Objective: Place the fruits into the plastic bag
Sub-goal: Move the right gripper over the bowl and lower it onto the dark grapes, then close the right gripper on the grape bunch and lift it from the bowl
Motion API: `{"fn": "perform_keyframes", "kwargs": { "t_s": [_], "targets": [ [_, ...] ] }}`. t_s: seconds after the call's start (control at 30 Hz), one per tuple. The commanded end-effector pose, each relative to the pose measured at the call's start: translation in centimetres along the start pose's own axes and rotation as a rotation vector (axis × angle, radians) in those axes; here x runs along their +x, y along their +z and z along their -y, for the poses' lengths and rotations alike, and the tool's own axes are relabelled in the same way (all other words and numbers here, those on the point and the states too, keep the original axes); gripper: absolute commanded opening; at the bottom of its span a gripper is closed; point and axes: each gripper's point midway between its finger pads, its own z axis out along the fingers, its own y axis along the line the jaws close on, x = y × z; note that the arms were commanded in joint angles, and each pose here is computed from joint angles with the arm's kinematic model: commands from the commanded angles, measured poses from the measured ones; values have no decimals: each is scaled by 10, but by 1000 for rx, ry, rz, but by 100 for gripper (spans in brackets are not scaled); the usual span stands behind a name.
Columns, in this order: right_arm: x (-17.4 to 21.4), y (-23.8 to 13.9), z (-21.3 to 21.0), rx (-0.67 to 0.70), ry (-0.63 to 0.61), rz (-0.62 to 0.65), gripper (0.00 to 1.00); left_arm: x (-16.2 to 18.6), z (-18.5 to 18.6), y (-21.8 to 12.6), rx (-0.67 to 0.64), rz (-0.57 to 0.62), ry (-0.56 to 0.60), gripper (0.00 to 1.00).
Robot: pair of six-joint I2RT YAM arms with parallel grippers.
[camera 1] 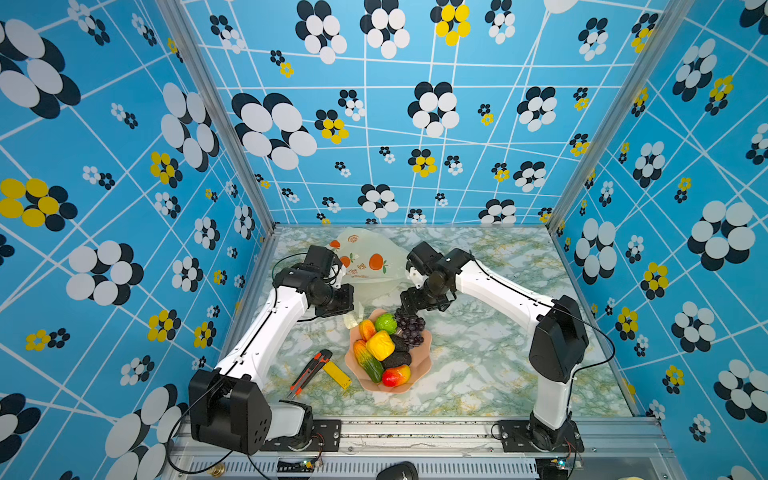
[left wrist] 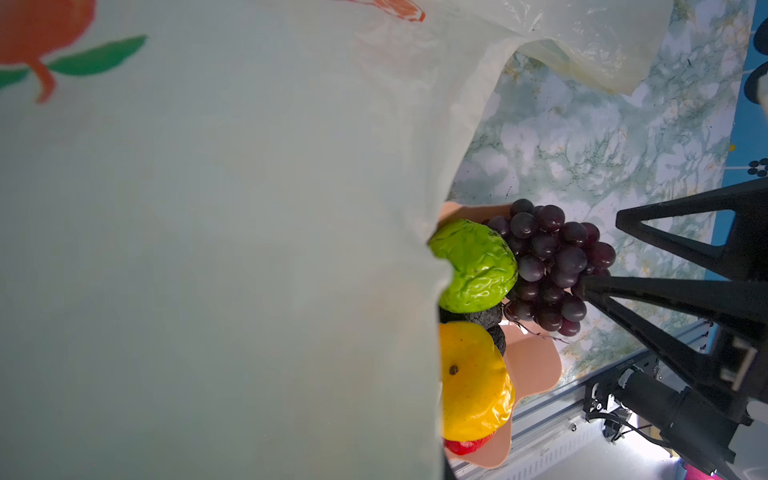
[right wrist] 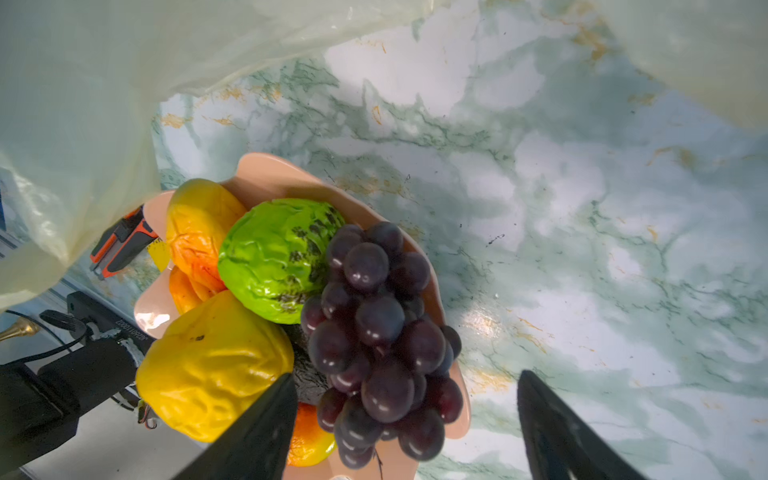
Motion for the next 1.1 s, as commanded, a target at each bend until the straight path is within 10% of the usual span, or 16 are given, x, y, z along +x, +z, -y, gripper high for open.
{"fn": "perform_keyframes", "kwargs": {
  "t_s": [0.0,0.63,1.07],
  "targets": [
    [3,6,-10,-45,-48,-30,84,-1,5,-1,13,-5,12,0],
    [16,45,-5,-69,-79,-115,77,0,3,3,9,-18,4,0],
    [9,40,-7,-75,-62,-56,48,2,1,7,11,-26,-5,0]
  ]
}}
